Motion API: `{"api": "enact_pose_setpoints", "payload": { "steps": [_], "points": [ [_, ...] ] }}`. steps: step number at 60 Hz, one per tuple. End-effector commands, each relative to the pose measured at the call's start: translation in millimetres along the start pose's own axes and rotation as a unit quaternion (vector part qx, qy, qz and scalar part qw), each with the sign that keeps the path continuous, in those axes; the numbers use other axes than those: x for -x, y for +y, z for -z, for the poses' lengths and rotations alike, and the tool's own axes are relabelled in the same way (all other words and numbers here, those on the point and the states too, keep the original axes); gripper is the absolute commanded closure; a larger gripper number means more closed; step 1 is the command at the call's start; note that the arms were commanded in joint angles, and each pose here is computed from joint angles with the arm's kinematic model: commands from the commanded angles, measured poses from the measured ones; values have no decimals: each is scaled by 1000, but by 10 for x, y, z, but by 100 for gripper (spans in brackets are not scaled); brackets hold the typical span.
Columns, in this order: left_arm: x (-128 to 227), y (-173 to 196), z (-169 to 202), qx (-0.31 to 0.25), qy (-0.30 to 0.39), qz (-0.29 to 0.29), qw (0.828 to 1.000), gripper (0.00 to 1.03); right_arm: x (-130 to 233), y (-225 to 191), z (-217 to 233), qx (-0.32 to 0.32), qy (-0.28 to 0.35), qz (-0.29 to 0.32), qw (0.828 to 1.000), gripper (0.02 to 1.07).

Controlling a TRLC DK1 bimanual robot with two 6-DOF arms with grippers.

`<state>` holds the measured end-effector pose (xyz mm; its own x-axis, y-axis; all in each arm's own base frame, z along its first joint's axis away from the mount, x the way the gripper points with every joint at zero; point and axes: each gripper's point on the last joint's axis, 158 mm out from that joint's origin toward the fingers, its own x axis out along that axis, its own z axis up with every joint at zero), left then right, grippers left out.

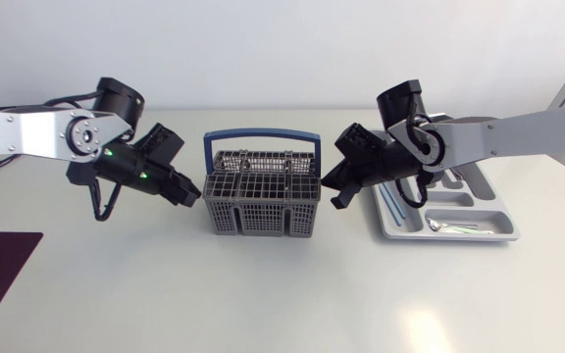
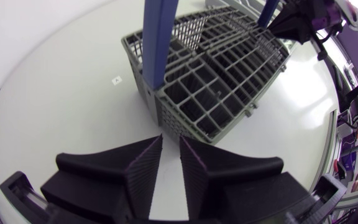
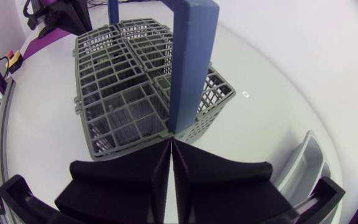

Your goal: Unload the cutlery basket into the drawer organizer.

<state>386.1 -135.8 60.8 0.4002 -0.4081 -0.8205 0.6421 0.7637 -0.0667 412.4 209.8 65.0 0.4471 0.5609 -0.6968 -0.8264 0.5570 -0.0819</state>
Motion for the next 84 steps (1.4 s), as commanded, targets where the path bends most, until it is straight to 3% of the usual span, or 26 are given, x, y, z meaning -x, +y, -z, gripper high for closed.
{"api": "enact_pose_setpoints", "payload": {
  "steps": [1, 29, 67, 84],
  "points": [
    [-124, 76, -51, -15, 0, -7, 1000, 92, -34, 21, 29, -12, 1, -3, 1000, 97],
    [-241, -461, -110, -58, 3, 32, 998, 91, 0, 122, 95, -13, 6, -9, 1000, 97],
    [-92, -471, -29, -56, -4, 25, 998, 91, 163, 533, 65, 0, 1, -27, 1000, 97],
    [-115, -479, -5, -55, -1, 27, 998, 91, 110, 451, 117, -4, 9, -18, 1000, 97]
  ]
}}
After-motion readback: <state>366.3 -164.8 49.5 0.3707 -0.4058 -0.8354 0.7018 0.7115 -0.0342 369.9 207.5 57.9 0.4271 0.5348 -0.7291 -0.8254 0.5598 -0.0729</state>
